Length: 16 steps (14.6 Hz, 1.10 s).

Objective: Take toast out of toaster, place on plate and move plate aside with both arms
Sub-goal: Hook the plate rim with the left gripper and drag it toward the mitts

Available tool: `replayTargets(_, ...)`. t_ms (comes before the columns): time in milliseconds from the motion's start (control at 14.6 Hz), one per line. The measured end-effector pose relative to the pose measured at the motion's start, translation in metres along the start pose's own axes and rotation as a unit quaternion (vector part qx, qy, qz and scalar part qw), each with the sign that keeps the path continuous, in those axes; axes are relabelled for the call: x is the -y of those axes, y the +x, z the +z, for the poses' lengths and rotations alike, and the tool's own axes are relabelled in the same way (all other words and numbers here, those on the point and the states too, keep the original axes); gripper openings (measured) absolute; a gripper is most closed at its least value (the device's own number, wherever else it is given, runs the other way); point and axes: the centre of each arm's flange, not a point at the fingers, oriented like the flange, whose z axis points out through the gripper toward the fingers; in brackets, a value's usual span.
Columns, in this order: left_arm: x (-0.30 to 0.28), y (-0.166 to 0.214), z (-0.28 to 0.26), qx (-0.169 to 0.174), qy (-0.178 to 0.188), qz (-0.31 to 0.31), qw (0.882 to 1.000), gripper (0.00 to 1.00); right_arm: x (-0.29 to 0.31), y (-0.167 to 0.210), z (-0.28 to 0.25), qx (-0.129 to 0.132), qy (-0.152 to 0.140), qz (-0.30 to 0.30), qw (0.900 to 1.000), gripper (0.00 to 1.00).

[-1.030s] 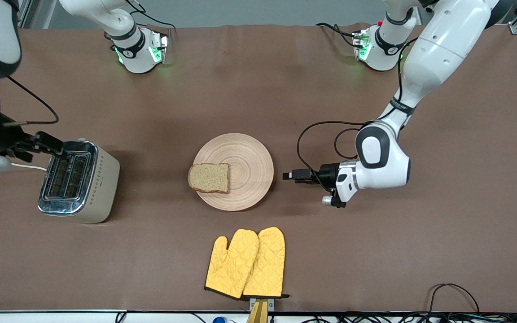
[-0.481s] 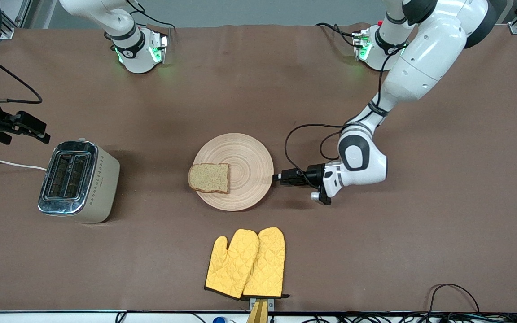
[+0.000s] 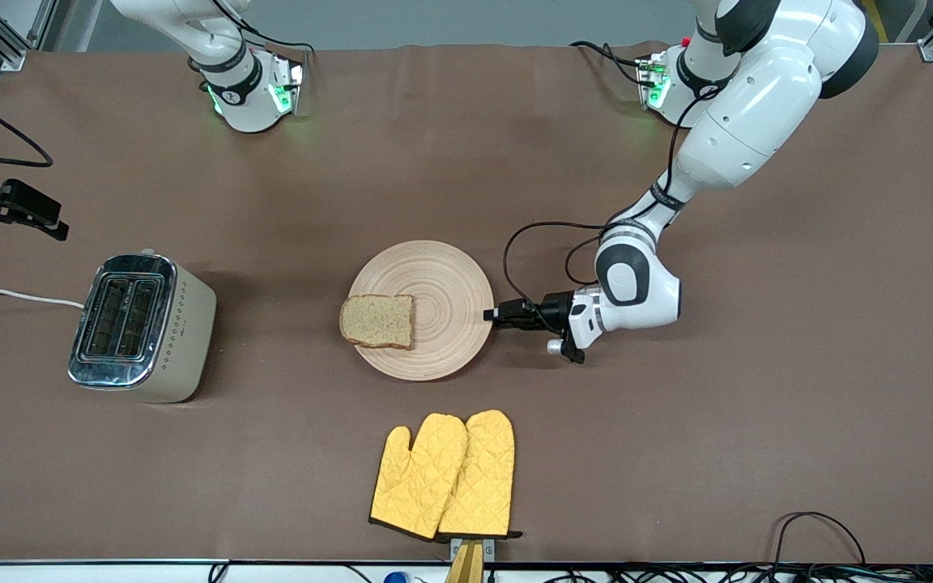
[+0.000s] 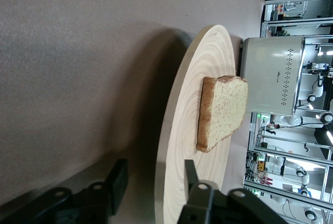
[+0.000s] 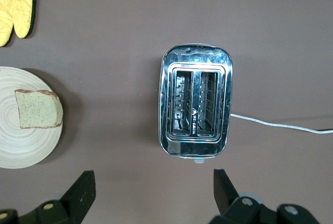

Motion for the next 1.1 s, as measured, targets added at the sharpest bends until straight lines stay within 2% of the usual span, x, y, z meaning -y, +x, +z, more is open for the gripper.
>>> replayTargets(206, 0.003, -0.004, 0.004, 0.005, 0.001, -0.002, 1.000, 0.47, 0.001, 0.000, 0.000, 0.001, 0.000, -0.002, 1.000, 1.00)
replayTargets(275, 0.003, -0.006, 0.006, 0.007, 0.001, -0.002, 1.000, 0.41, -0.002, 0.000, 0.000, 0.001, -0.001, 0.000, 1.000, 1.00)
replayTargets(343, 0.002, -0.008, 0.007, 0.008, 0.002, -0.002, 1.000, 0.41, -0.006, 0.000, -0.001, 0.000, -0.001, 0.003, 1.000, 1.00)
replayTargets(481, 0.002, -0.010, 0.010, 0.011, 0.002, -0.002, 1.000, 0.27, -0.008, 0.000, -0.007, -0.007, -0.002, 0.004, 1.000, 1.00)
replayTargets(549, 0.001, -0.011, 0.011, 0.012, 0.001, -0.003, 1.000, 0.26, -0.007, 0.000, -0.010, -0.010, -0.002, 0.003, 1.000, 1.00)
replayTargets(687, 0.000, -0.011, 0.012, 0.011, -0.001, -0.005, 1.000, 0.14, -0.008, 0.000, -0.010, -0.010, -0.003, 0.004, 1.000, 1.00)
replayTargets(755, 0.000, -0.011, 0.012, 0.010, -0.002, -0.005, 1.000, 0.14, -0.010, 0.000, -0.010, -0.008, -0.004, 0.006, 1.000, 1.00)
replayTargets(824, -0.001, -0.011, 0.013, 0.010, -0.002, -0.004, 1.000, 0.09, -0.013, 0.000, -0.009, -0.007, -0.004, 0.008, 1.000, 1.00)
replayTargets(1099, -0.004, -0.010, 0.012, 0.009, -0.003, 0.001, 1.000, 0.10, -0.020, 0.000, -0.007, -0.005, -0.011, 0.013, 1.000, 1.00)
